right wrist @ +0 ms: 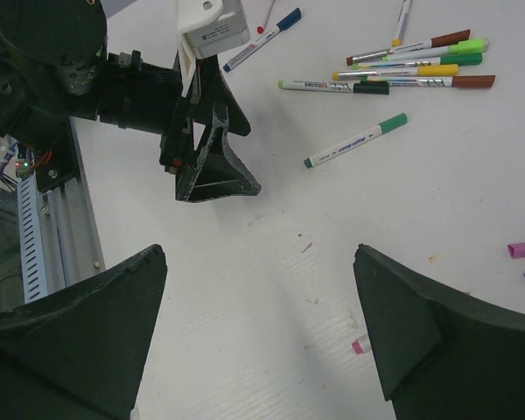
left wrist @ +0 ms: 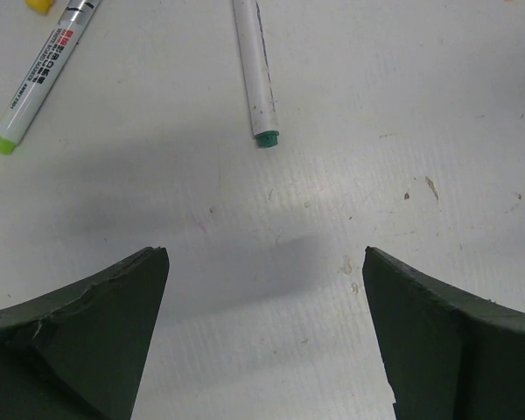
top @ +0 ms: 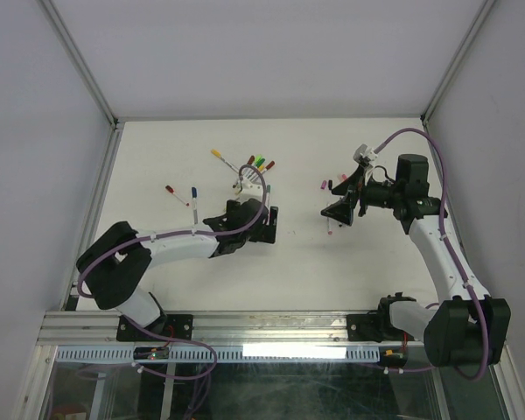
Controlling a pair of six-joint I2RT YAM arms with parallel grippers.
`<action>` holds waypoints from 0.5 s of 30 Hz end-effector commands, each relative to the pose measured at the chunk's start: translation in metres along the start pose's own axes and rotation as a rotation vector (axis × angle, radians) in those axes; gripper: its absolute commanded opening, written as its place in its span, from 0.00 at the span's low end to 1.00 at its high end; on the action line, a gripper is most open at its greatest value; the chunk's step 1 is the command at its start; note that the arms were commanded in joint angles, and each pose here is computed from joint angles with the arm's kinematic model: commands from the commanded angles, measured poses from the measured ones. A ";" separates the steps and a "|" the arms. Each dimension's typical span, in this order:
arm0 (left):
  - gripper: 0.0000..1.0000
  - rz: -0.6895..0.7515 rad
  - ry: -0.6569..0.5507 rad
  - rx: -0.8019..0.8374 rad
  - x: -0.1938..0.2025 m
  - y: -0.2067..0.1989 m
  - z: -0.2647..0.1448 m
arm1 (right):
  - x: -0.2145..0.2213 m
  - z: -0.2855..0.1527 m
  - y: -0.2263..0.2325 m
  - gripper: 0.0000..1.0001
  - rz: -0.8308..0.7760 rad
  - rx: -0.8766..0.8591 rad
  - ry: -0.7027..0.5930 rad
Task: Open the pen caps
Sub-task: Pick up the pen from the center of the board.
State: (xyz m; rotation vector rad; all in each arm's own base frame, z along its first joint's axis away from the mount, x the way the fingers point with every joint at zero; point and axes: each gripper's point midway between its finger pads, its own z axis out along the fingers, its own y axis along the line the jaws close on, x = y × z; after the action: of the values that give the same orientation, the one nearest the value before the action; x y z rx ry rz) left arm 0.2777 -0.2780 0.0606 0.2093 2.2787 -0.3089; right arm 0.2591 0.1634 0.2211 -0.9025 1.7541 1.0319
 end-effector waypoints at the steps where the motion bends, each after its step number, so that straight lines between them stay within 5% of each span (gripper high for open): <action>1: 0.96 0.009 -0.036 -0.015 -0.021 -0.010 0.001 | -0.012 -0.002 0.001 0.90 -0.058 -0.009 -0.029; 15: 0.91 0.067 0.034 -0.075 -0.023 -0.017 0.017 | -0.012 -0.002 0.002 0.90 -0.054 -0.016 -0.029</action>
State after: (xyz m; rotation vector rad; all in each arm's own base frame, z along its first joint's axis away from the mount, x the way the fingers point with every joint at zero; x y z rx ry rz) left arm 0.2915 -0.2913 0.0560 0.2368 2.3328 -0.2075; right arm 0.2588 0.1637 0.2213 -0.9040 1.7520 1.0347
